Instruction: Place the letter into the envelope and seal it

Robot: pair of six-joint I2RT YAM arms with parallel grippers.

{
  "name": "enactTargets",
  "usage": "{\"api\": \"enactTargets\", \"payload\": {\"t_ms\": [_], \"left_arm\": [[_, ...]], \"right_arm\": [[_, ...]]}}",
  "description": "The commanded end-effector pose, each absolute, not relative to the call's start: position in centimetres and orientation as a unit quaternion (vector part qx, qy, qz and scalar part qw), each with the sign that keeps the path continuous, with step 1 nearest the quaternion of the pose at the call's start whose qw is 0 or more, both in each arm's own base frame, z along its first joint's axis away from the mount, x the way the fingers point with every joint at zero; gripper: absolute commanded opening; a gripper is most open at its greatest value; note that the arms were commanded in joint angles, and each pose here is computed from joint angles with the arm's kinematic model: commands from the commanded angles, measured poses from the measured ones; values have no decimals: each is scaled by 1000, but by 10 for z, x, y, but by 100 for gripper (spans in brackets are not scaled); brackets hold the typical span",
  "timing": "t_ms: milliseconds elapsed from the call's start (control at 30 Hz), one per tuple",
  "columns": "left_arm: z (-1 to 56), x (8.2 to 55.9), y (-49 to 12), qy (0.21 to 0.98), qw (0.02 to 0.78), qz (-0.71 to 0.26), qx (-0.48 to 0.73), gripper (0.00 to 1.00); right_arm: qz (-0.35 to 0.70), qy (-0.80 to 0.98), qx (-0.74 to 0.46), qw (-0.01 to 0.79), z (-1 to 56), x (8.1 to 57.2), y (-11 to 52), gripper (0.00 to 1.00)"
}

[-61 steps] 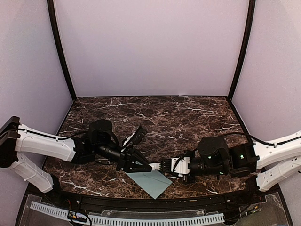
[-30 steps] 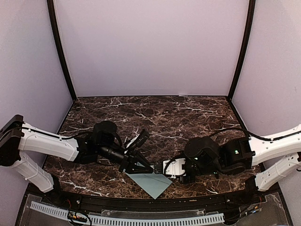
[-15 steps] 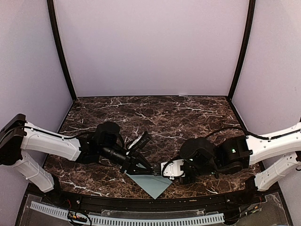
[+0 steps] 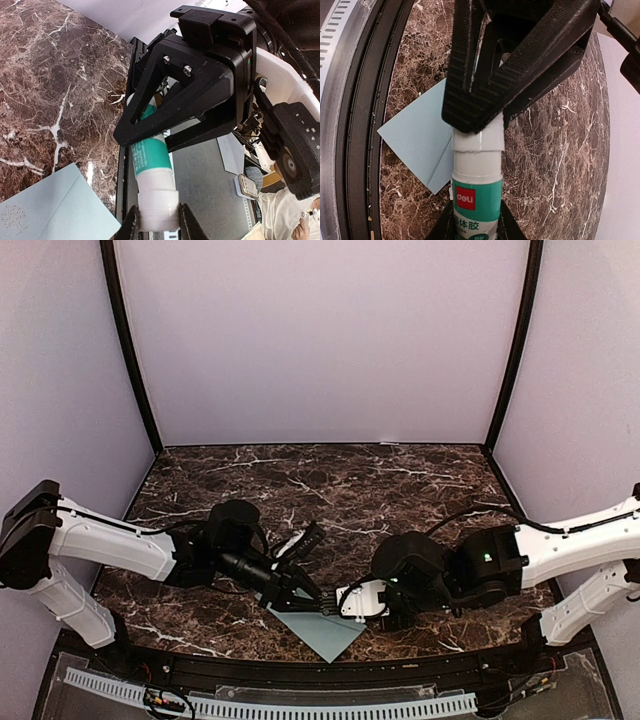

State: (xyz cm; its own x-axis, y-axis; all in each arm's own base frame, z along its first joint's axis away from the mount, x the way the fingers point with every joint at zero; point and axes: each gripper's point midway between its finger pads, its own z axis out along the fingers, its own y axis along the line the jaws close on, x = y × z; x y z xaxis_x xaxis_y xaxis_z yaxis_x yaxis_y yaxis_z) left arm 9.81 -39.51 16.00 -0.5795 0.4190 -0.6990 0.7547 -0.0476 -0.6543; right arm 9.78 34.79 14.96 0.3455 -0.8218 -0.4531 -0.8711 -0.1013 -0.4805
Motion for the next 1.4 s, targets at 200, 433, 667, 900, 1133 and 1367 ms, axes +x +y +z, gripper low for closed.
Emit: {"api": "enactTargets", "payload": {"t_ms": [200,433,667,900,1133,1367], "left_arm": [[186,96,-408,638,171,-596,457,17],[182,99,-410,645,171,-591,454,17],[181,103,-412,651,178,-586,450,17],[184,104,-411,648,188,-585,449,16],[191,98,-408,634,198,-589,461,16],[191,87,-411,616,210,-579,491,15]], "right_arm": [[62,556,-727,398,176,98,379,0],[71,554,-728,398,176,96,391,0],[95,565,-716,398,181,95,408,0],[135,588,-691,399,187,90,422,0],[229,584,-664,407,208,71,433,0],[305,582,-643,394,227,56,443,0]]}}
